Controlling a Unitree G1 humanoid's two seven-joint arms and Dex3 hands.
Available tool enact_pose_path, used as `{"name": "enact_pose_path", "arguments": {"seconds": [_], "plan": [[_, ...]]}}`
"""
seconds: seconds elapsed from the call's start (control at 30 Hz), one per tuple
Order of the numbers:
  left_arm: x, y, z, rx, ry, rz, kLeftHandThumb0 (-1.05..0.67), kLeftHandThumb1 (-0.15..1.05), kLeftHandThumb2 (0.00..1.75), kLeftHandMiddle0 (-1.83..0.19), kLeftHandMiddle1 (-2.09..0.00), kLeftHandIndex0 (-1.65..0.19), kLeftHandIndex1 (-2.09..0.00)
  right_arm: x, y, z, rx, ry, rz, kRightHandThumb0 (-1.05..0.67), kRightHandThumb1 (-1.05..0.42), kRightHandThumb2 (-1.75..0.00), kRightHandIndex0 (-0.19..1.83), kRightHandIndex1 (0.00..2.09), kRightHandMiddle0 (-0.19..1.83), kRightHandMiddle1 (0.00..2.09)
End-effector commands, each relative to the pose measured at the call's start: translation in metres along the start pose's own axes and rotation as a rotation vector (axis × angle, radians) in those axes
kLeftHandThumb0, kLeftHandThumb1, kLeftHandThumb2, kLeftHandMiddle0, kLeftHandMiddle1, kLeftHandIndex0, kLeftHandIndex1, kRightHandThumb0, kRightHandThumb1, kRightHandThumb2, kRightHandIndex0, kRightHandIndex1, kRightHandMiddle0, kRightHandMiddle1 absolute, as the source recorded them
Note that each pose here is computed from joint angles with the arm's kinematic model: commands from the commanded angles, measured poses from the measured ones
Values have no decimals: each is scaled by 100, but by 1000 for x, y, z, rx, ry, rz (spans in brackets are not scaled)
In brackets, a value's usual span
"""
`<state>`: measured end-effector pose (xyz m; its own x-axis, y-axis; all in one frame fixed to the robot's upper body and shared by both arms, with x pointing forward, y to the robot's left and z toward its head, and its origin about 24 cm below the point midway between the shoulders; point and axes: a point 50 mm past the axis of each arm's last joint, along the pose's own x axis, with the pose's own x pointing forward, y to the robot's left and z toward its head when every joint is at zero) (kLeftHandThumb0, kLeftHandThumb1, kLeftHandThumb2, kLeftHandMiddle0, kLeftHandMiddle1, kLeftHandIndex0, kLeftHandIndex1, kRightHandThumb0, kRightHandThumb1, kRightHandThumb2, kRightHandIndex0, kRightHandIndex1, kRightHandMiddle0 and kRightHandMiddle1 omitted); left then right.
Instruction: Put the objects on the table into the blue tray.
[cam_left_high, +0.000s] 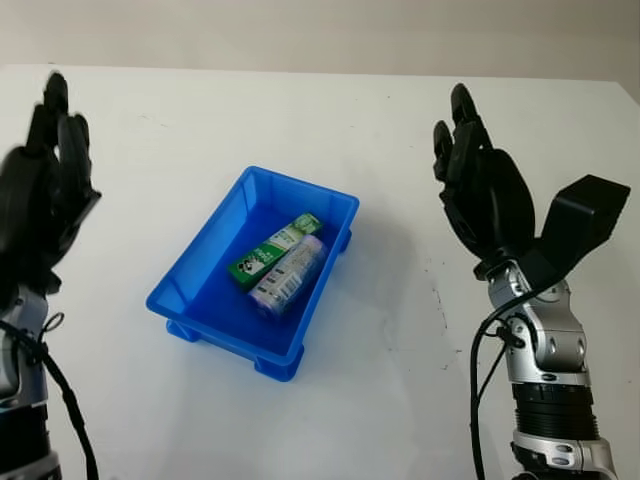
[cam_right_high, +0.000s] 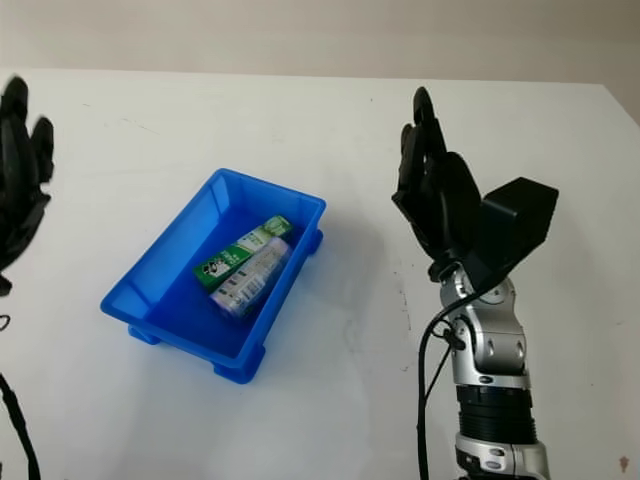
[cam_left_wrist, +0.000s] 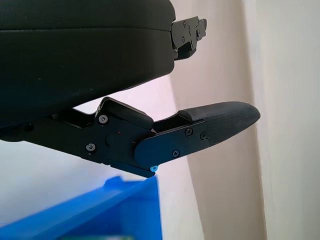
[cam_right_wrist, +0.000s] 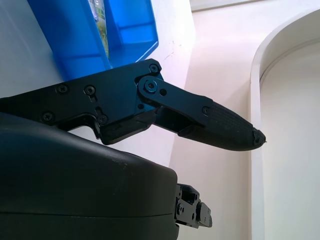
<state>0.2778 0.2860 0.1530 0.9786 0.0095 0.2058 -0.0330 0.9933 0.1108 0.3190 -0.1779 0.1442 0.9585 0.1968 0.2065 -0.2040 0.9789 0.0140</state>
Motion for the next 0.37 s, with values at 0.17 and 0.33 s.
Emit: {"name": "enact_pose_path", "arguments": {"seconds": [0.17,0.33], "plan": [[-4,-20,-11,-47,29,-16,-88,105,72,18,-4,19,-1,1,1,4,-12,-7,26,-80,-105,-85,-19,0,-19,0],[-4,-30,-10,-68,12,-49,-88,105,71,19,-2,19,0,0,2,3,-3,-6,27,-80,-105,-84,-19,0,-19,0]]}}
